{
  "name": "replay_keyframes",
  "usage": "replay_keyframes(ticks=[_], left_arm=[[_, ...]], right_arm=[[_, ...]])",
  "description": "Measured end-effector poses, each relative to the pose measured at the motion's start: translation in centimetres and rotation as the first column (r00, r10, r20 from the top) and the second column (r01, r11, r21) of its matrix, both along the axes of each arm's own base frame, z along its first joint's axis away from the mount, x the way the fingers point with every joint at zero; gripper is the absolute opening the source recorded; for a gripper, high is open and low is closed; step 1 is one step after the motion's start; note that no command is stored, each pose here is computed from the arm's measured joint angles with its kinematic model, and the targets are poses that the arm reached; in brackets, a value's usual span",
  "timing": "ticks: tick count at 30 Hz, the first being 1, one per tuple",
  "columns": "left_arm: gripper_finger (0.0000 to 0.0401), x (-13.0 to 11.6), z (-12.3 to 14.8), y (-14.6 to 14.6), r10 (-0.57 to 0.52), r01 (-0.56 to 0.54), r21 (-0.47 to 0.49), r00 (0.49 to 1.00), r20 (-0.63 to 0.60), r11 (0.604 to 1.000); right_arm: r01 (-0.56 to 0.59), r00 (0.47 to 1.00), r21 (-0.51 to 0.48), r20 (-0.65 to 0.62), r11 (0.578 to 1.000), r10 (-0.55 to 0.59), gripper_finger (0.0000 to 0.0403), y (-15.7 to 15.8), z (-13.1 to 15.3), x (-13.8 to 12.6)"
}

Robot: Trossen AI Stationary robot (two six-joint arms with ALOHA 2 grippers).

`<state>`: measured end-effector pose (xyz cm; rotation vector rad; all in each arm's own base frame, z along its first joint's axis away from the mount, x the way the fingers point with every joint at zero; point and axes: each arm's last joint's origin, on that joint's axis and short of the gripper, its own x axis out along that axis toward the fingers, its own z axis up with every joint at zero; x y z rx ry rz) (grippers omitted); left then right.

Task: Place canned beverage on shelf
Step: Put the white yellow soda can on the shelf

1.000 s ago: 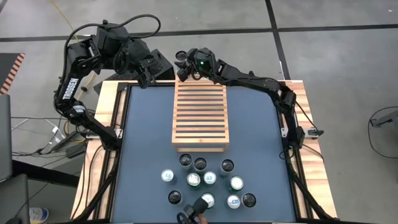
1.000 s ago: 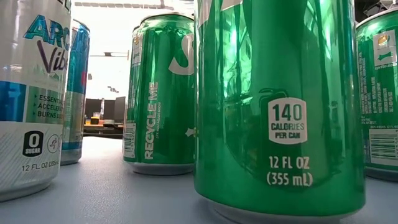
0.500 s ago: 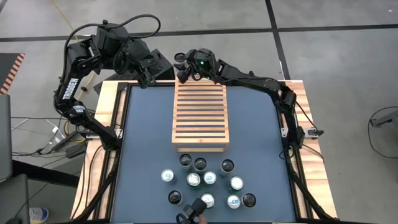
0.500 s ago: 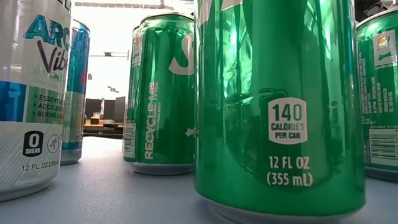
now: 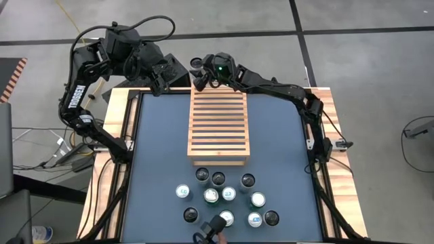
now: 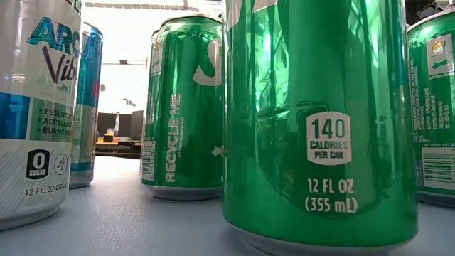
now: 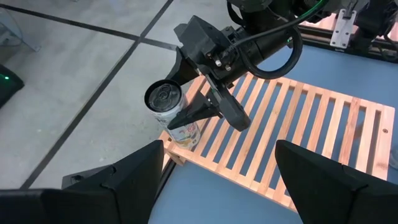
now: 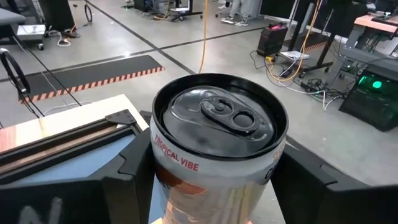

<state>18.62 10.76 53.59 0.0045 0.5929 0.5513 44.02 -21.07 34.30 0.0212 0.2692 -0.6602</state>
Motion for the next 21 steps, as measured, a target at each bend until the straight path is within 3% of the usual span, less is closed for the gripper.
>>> replay_keyframes(ticks=[6, 16, 21], left_arm=[[0.0296, 0.0, 0.0, 0.0, 0.000, 0.000, 0.000, 1.000, 0.000, 1.000], [0.0296, 0.0, 0.0, 0.0, -0.001, 0.001, 0.000, 1.000, 0.000, 1.000], [0.0296, 0.0, 0.0, 0.0, -0.001, 0.001, 0.000, 1.000, 0.000, 1.000]], right_arm=[[-0.001, 1.000, -0.001, -0.004, 1.000, 0.001, 0.0256, 0.0, 0.0, 0.0], [0.002, 1.000, 0.002, -0.016, 1.000, -0.002, 0.0314, -0.1, 0.5, -0.3], [0.011, 1.000, 0.006, -0.006, 1.000, -0.011, 0.0319, -0.1, 2.4, -1.8]])
